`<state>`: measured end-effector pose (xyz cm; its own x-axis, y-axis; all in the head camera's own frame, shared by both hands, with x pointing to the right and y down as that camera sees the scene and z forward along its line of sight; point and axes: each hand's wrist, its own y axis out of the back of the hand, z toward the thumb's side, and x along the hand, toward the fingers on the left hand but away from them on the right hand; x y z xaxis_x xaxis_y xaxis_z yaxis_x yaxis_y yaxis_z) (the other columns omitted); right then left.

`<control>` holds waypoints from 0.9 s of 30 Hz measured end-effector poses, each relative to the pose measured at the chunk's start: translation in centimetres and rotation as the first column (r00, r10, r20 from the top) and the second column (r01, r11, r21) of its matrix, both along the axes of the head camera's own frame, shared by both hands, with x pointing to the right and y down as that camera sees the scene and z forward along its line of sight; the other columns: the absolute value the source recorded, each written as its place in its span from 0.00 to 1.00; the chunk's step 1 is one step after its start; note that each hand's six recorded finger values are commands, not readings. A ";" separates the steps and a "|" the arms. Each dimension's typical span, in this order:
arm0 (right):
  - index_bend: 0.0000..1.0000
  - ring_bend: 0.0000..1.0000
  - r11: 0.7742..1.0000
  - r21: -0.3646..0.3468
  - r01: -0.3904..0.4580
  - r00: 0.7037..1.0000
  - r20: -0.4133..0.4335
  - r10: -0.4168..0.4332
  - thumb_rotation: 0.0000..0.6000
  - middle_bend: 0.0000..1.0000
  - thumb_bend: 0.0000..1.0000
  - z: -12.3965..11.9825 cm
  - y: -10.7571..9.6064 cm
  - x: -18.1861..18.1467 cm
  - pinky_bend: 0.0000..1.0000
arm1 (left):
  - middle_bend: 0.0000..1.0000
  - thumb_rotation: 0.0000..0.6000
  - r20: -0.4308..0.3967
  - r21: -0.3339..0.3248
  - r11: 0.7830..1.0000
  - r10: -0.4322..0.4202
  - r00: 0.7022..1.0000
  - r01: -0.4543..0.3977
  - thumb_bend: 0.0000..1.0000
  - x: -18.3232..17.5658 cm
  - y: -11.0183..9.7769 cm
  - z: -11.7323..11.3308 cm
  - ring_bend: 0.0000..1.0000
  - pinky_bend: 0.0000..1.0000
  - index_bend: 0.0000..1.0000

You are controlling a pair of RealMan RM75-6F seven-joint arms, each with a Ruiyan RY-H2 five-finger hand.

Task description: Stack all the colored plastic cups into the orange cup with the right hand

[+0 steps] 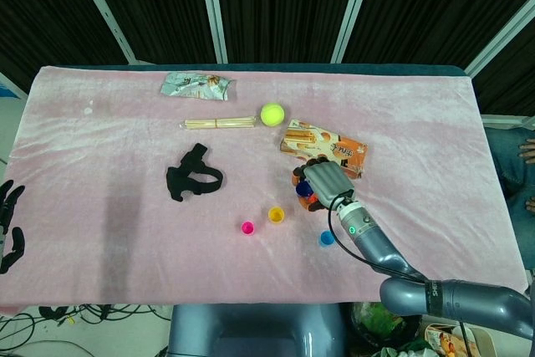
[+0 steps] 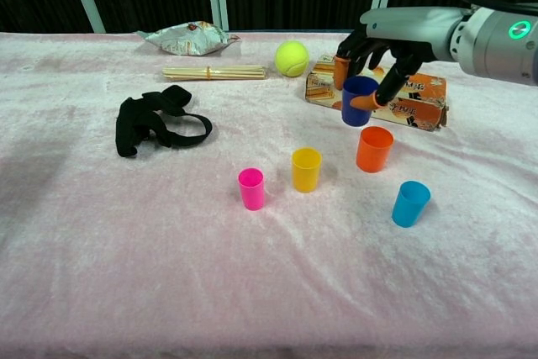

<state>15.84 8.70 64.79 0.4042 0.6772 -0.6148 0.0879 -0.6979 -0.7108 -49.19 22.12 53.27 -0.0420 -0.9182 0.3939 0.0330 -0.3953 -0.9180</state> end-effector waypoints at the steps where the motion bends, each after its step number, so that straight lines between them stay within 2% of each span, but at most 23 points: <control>1: 0.47 0.25 1.000 -0.003 0.003 1.000 -0.001 -0.003 1.00 0.48 0.33 0.0 0.2 0.1 0.21 | 0.01 1.00 0.001 0.000 1.000 0.000 1.000 0.000 0.70 0.0 0.0 0.0 0.00 0.03 0.07; 10: 0.47 0.25 1.000 0.004 0.005 1.000 -0.025 -0.005 1.00 0.48 0.33 0.6 0.6 1.0 0.21 | 0.01 1.00 0.004 0.003 1.000 -0.004 1.000 0.004 0.70 -0.2 0.0 -0.1 0.00 0.03 0.07; 27: 0.47 0.25 0.999 -0.031 -0.016 0.999 -0.042 0.015 1.00 0.46 0.32 2.1 1.3 2.6 0.21 | 0.01 1.00 0.011 0.004 1.000 -0.006 1.000 0.006 0.70 -0.2 0.0 -0.1 0.00 0.03 0.07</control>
<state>18.40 9.96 66.93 0.3678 0.6635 -0.6516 0.0697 -0.7184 -0.6922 -49.40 22.13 53.20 -0.0523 -0.9193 0.3901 0.0409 -0.3922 -0.9190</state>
